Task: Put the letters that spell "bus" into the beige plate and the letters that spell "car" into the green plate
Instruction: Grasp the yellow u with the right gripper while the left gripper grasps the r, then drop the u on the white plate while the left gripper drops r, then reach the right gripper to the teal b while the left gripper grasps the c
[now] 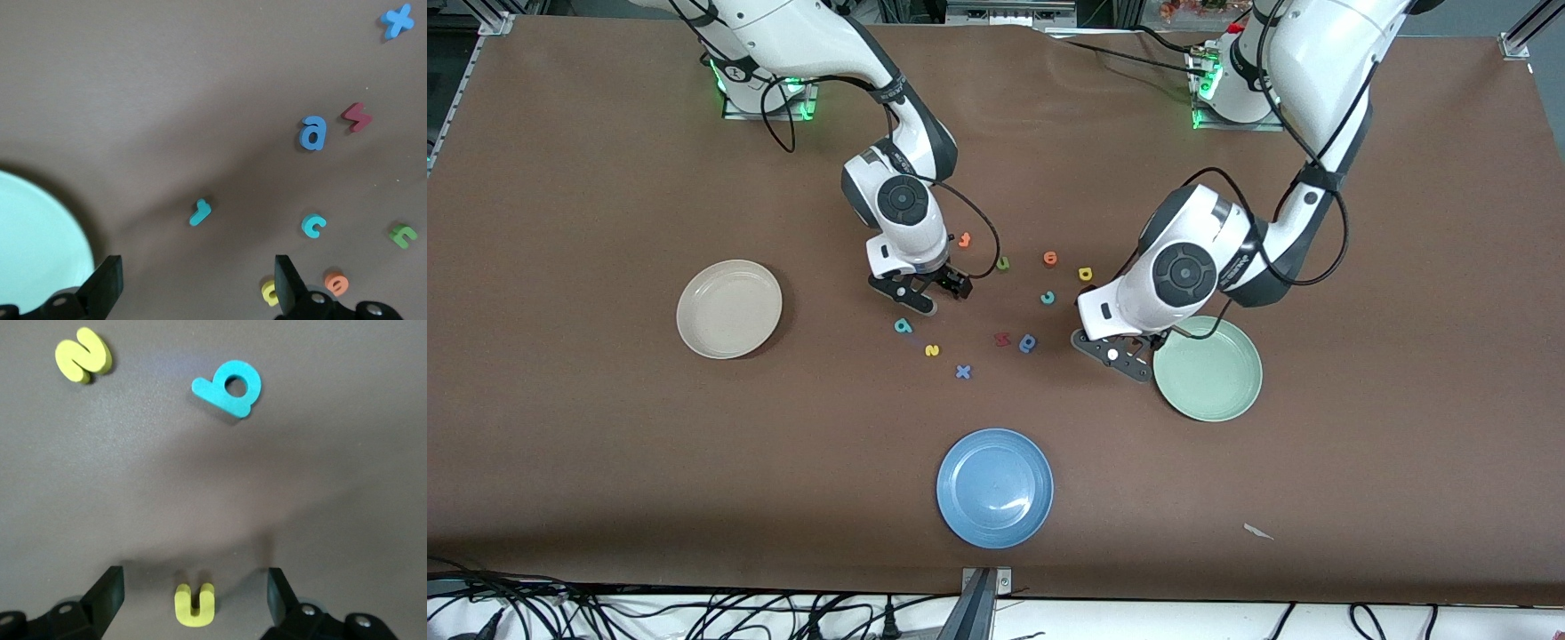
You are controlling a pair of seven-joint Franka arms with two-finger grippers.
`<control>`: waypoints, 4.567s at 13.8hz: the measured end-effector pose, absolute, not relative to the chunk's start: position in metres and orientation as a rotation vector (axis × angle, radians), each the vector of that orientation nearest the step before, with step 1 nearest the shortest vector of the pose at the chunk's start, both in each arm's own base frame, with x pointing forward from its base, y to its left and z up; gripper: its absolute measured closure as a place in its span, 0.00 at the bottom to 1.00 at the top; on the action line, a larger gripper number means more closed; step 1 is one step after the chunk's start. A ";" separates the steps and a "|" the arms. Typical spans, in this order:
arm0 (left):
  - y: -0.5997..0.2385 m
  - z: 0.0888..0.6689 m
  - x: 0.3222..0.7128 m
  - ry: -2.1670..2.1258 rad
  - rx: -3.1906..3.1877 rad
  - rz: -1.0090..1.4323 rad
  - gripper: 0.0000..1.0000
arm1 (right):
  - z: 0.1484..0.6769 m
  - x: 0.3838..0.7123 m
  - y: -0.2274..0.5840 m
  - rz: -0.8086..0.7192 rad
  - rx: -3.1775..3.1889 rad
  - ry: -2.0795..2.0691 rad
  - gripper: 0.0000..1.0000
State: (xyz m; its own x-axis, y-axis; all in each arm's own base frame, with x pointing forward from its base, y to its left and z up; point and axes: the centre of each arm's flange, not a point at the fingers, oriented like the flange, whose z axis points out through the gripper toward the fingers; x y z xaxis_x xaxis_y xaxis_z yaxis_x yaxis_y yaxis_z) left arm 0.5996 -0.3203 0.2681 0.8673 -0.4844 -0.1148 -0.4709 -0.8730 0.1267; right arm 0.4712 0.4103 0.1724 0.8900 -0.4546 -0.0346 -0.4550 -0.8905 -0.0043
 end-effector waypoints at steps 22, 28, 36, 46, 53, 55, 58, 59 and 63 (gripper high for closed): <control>-0.344 0.172 0.578 -1.064 2.978 -0.184 0.62 | 0.177 0.466 0.420 0.064 -3.040 0.705 0.74; -0.339 0.187 0.583 -1.064 2.999 -0.187 0.84 | 0.221 0.506 0.378 0.168 -3.179 0.520 0.74; -0.240 0.259 0.627 -0.821 3.119 -0.216 0.84 | 0.267 0.538 0.176 0.203 -3.252 0.061 0.74; -0.233 0.229 0.635 -0.736 3.088 -0.182 0.12 | 0.239 0.516 0.030 0.045 -3.247 -0.214 0.59; -0.380 0.250 0.574 -0.398 3.107 -0.070 0.00 | 0.258 0.531 0.062 0.064 -3.200 -0.109 0.00; -0.419 0.239 0.540 -0.460 3.103 -0.091 0.00 | 0.269 0.537 0.113 0.068 -3.191 -0.083 0.00; -0.439 0.219 0.508 -0.552 3.116 -0.143 0.13 | 0.266 0.537 0.199 0.041 -3.185 -0.005 0.00; -0.435 0.210 0.504 -0.577 3.132 -0.152 0.24 | 0.260 0.539 0.223 0.035 -3.186 0.024 0.00; -0.428 0.180 0.501 -0.582 3.122 -0.159 0.42 | 0.231 0.556 0.285 0.027 -3.162 0.074 0.00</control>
